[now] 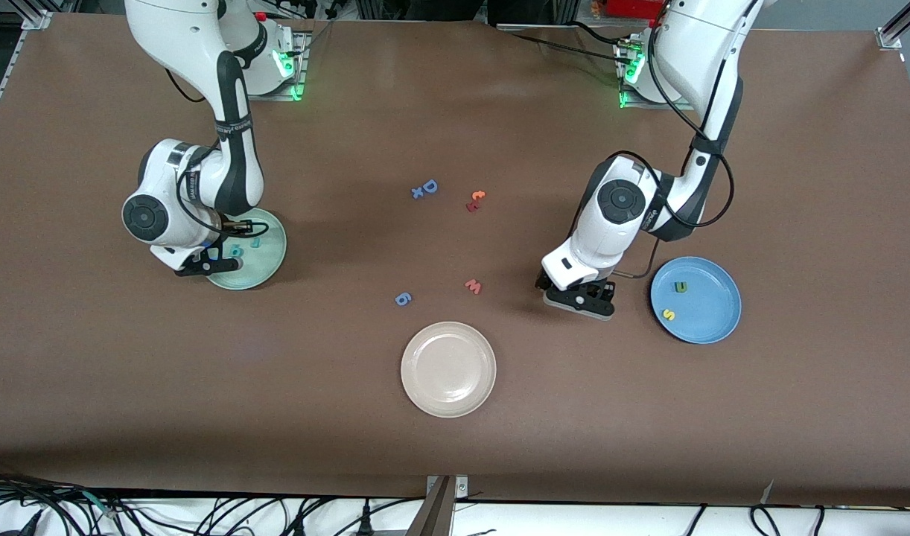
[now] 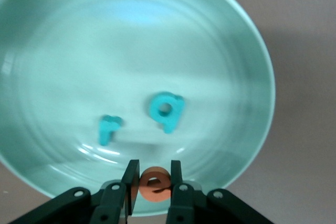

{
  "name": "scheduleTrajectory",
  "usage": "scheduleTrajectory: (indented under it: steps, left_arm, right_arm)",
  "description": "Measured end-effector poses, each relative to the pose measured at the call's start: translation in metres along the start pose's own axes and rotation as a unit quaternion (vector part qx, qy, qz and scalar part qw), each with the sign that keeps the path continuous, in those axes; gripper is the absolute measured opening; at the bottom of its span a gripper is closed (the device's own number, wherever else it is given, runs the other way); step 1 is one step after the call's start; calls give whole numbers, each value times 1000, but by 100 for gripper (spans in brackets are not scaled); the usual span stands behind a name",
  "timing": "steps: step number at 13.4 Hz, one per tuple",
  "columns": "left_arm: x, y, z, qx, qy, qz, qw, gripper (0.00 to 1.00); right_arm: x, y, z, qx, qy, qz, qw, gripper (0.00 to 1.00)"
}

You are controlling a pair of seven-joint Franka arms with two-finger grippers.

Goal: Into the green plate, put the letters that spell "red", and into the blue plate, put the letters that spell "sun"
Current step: 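Carry the e to the green plate while the left gripper reaches the c, then release the e on the green plate while the left gripper grasps the c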

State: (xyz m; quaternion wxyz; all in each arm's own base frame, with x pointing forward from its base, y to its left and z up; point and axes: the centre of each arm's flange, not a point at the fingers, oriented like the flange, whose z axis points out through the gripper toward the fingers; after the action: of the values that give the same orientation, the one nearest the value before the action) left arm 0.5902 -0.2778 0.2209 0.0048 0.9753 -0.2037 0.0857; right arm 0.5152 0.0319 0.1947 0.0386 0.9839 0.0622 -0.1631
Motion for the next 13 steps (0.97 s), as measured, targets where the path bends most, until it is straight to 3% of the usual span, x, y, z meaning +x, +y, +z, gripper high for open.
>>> scheduleTrajectory:
  steps: [2, 5, 8, 13]
  left_arm:
    - [-4, 0, 11, 0, -9, 58, 998, 95]
    - [-7, 0, 20, 0, -16, 112, 994, 94]
    - [-13, 0, 36, -1, -28, 124, 992, 89]
    - [-20, 2, 54, -2, -43, 126, 991, 84]
  right_arm:
    - [-2, 8, 2, 2, -1, 5, 1000, 33]
    - [0, 7, -2, 5, 3, 2, 1000, 65]
    - [6, 0, -22, 18, -5, -5, 1000, 97]
    - [27, -16, -125, 45, -5, -35, 998, 100]
